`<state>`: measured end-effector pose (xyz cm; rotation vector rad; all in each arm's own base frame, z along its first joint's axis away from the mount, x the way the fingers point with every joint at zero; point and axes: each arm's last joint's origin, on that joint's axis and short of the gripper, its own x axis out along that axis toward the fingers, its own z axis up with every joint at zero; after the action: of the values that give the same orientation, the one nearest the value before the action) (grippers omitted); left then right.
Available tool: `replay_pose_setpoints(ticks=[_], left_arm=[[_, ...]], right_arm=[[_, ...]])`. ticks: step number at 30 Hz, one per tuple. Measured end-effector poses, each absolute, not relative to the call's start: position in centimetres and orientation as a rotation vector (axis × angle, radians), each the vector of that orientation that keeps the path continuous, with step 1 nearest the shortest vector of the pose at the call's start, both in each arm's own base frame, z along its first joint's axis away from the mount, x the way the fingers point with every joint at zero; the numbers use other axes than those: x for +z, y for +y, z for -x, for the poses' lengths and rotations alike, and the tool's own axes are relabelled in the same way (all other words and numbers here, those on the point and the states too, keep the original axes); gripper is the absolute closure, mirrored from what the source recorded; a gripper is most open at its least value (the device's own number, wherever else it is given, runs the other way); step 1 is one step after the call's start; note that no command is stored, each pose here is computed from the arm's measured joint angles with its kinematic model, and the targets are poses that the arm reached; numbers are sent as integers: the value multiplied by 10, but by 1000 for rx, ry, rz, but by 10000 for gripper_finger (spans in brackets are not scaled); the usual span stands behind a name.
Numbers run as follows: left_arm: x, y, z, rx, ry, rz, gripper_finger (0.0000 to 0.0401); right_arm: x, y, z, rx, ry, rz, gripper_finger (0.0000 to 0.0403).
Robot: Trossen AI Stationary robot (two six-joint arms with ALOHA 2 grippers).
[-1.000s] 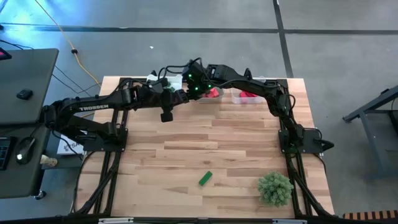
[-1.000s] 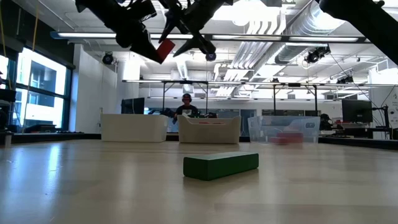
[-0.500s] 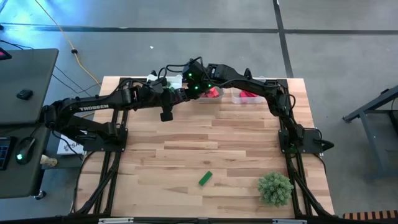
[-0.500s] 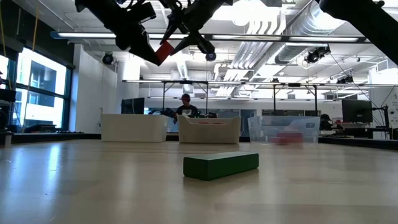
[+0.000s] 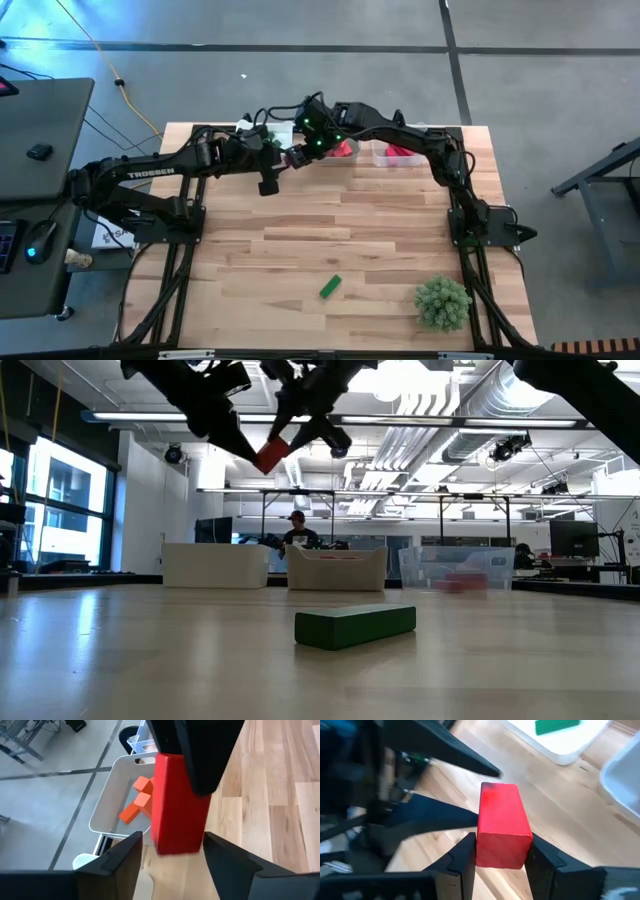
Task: Sort & place blocks by color
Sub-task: Put the red wooden block into the transparent bin
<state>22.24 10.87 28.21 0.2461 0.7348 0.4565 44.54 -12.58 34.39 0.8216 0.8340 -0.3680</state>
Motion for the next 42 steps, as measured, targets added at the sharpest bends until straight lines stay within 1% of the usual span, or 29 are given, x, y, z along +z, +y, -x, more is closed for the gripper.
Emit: replay_pose_setpoints(ticks=[3,6,9,15,31,33,42], left_arm=[[282,109,-222,472,729,-219,186],[282,110,-222,480,729,-208,178],[281,111,-221,484,736,-204,177],[281,111,-221,503,725,-156,176],[281,111,-221,506,725,-154,176],[281,111,-221,514,726,-157,176],[282,113,-219,601,745,-187,176]], right_arm=[[341,-128,-441,-391,876,-775,288],[339,-129,-438,-381,922,-702,288],[337,-129,-435,-374,961,-652,288],[331,-128,-424,-448,1087,-528,288],[325,-129,-400,-562,1368,-210,288],[325,-129,-399,-576,1372,-188,288],[323,-122,-399,-535,1395,-155,288]])
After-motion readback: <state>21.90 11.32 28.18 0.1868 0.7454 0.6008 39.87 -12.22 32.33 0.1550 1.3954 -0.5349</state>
